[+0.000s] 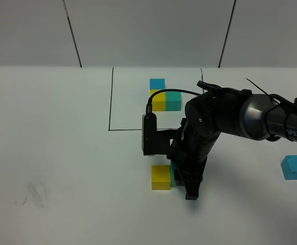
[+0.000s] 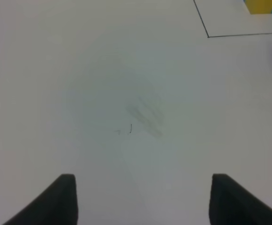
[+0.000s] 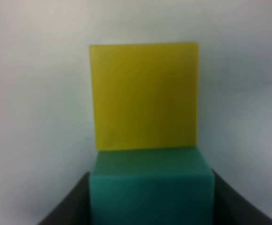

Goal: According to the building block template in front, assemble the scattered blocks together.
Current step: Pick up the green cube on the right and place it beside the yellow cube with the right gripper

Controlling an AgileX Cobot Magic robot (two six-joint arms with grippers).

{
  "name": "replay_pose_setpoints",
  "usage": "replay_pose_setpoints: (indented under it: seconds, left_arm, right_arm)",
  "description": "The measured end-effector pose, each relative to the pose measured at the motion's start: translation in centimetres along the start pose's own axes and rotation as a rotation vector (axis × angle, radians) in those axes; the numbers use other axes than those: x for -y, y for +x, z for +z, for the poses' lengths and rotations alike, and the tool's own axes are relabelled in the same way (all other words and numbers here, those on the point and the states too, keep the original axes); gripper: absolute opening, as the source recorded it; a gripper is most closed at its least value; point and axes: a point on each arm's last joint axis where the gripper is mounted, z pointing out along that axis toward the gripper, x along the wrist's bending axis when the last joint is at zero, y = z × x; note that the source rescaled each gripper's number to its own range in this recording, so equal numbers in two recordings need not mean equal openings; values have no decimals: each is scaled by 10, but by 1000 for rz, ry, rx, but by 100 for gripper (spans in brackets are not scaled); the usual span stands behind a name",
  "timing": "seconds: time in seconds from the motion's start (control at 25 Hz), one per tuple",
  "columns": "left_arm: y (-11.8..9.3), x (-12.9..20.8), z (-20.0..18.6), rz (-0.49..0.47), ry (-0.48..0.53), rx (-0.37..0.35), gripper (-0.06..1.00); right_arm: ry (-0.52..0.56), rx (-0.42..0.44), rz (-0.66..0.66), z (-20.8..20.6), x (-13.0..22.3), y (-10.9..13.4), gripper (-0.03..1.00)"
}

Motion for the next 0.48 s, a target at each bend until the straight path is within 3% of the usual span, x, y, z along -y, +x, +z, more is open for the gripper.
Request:
replay_pose_setpoints:
  seconds: [0.48]
  left_arm:
    - [0, 0, 0, 0, 0, 0, 38]
  right_arm:
    - [7, -14, 1, 10, 1, 0, 0]
